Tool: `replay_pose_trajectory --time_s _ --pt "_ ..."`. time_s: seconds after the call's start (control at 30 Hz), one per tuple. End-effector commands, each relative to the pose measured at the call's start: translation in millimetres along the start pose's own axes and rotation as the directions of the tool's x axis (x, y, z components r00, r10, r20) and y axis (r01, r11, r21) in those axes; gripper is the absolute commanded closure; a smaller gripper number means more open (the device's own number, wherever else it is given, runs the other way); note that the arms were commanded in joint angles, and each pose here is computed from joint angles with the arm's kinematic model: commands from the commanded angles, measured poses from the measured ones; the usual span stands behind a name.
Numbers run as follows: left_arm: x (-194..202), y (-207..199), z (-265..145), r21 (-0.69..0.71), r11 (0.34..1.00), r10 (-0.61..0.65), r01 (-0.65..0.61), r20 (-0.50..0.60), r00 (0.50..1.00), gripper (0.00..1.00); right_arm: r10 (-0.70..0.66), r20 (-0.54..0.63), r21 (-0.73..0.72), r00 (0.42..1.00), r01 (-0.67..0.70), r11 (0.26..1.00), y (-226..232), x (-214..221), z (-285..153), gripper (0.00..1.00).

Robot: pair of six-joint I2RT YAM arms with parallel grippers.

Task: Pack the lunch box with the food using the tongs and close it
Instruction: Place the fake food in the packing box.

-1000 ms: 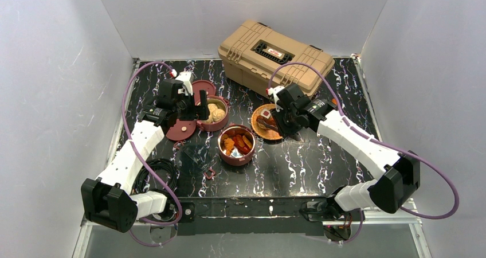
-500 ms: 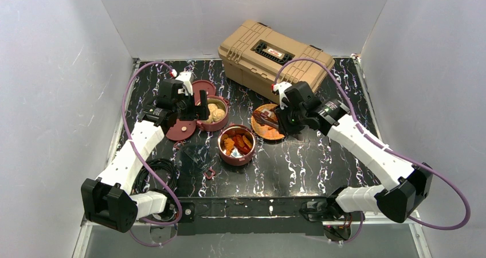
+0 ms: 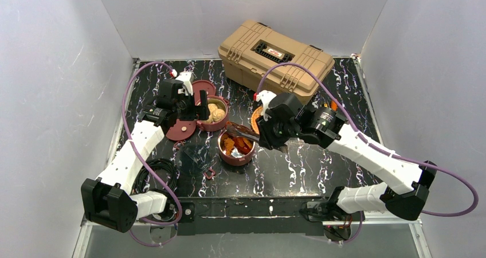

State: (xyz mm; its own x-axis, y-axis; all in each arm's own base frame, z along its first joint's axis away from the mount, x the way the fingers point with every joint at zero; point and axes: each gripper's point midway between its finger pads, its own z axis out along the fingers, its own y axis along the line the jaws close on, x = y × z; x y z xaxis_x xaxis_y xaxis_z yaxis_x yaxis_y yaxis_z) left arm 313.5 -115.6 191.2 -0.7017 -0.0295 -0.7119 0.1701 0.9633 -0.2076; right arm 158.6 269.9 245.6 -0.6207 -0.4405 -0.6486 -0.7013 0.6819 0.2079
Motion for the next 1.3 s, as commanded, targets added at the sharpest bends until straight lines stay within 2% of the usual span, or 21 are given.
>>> replay_pose_trajectory --time_s 0.0,0.43,0.7,1.03,1.27 --pt "-13 -5 -10 0.018 1.000 0.002 -0.002 0.028 1.000 0.02 0.068 0.048 0.022 0.997 -0.069 0.997 5 -6 -2 0.99" --pt "-14 -6 -13 0.026 1.000 0.002 -0.003 0.036 0.999 0.02 0.100 -0.018 -0.029 0.995 -0.100 0.995 18 12 34 0.99" --pt "-14 -7 -13 0.027 1.000 0.002 -0.003 0.036 0.999 0.02 0.105 -0.049 0.004 0.993 -0.105 0.994 14 19 47 0.99" --pt "-14 -6 -12 0.026 1.000 0.002 -0.003 0.032 0.999 0.02 0.099 -0.050 0.015 0.994 -0.098 0.995 12 19 50 0.76" --pt "-14 -6 -12 0.026 1.000 0.002 -0.003 0.033 0.999 0.02 0.097 -0.056 0.012 0.994 -0.096 0.995 12 21 51 0.68"
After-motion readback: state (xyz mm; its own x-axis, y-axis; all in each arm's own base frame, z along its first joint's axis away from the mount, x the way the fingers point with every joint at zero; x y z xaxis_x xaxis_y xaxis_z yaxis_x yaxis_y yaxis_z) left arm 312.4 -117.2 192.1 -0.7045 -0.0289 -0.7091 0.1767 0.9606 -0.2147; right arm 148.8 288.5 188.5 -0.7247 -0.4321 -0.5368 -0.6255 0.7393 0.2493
